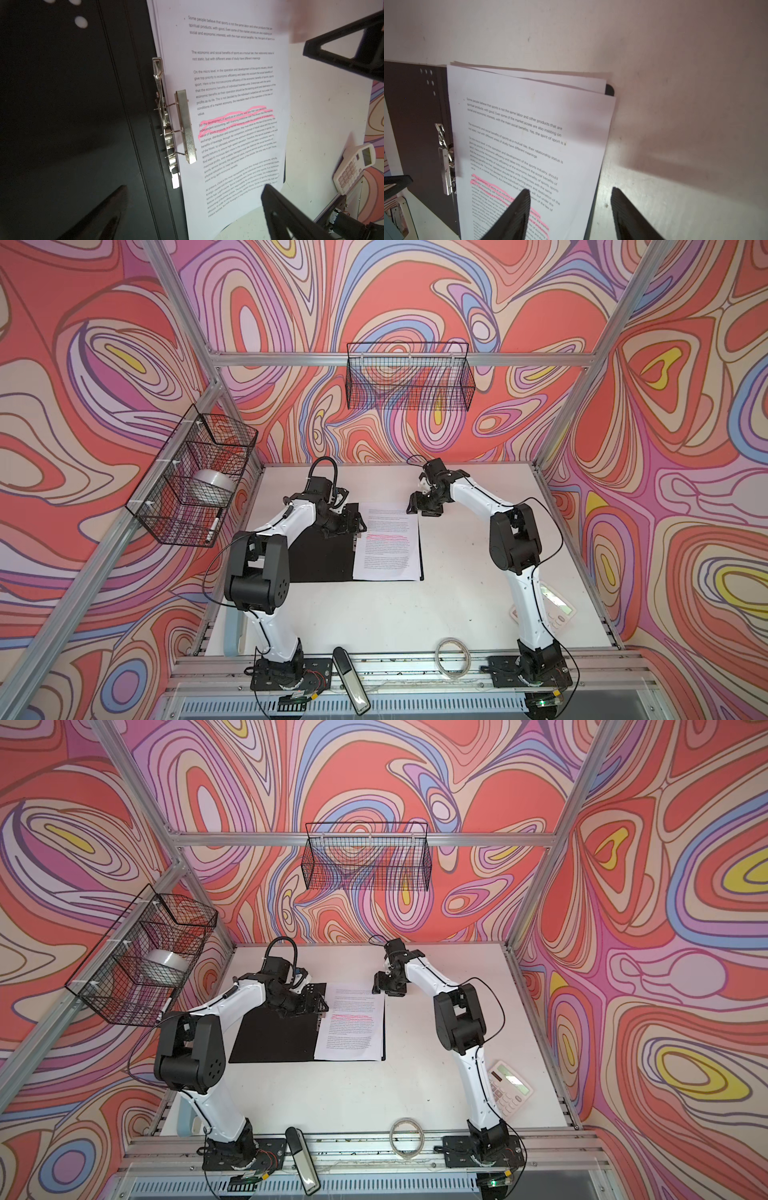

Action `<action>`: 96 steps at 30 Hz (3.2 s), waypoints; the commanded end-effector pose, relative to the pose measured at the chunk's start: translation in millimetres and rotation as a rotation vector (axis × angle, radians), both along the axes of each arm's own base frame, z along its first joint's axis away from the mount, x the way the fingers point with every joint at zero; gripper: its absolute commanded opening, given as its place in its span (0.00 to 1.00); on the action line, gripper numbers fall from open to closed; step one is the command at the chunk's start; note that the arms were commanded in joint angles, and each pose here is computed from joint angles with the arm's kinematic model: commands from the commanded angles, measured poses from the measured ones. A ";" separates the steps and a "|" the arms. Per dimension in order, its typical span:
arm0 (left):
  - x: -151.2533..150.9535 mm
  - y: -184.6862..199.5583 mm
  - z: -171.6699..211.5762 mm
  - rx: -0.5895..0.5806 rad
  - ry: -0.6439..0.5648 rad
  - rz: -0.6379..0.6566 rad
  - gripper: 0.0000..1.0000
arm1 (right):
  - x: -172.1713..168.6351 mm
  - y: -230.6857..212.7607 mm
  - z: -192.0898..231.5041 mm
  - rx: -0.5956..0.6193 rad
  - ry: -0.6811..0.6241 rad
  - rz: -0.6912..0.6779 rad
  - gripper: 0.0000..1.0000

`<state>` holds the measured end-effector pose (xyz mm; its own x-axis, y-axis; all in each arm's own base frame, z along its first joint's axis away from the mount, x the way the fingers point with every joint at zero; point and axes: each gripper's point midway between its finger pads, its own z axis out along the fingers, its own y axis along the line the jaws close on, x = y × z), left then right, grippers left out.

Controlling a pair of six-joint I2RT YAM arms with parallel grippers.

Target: Put the files into the folder

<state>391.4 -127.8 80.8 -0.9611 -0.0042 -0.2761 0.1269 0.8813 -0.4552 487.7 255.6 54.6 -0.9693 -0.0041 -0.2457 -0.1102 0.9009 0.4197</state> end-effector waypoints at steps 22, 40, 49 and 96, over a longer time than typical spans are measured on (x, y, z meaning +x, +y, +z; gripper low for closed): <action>25.6 -8.9 -28.9 -0.092 0.053 0.013 1.00 | 6.1 18.4 -17.9 0.006 0.024 0.080 0.66; 29.0 -12.5 -31.0 -0.108 0.064 -0.005 1.00 | 27.7 11.4 23.8 -0.068 -0.145 0.025 0.67; 27.3 -15.0 -30.6 -0.120 0.075 -0.021 1.00 | 45.0 -0.5 13.2 -0.092 -0.150 -0.039 0.68; 23.3 -30.3 -26.9 -0.207 0.123 -0.078 1.00 | 62.0 0.0 29.3 -0.062 -0.253 -0.070 0.69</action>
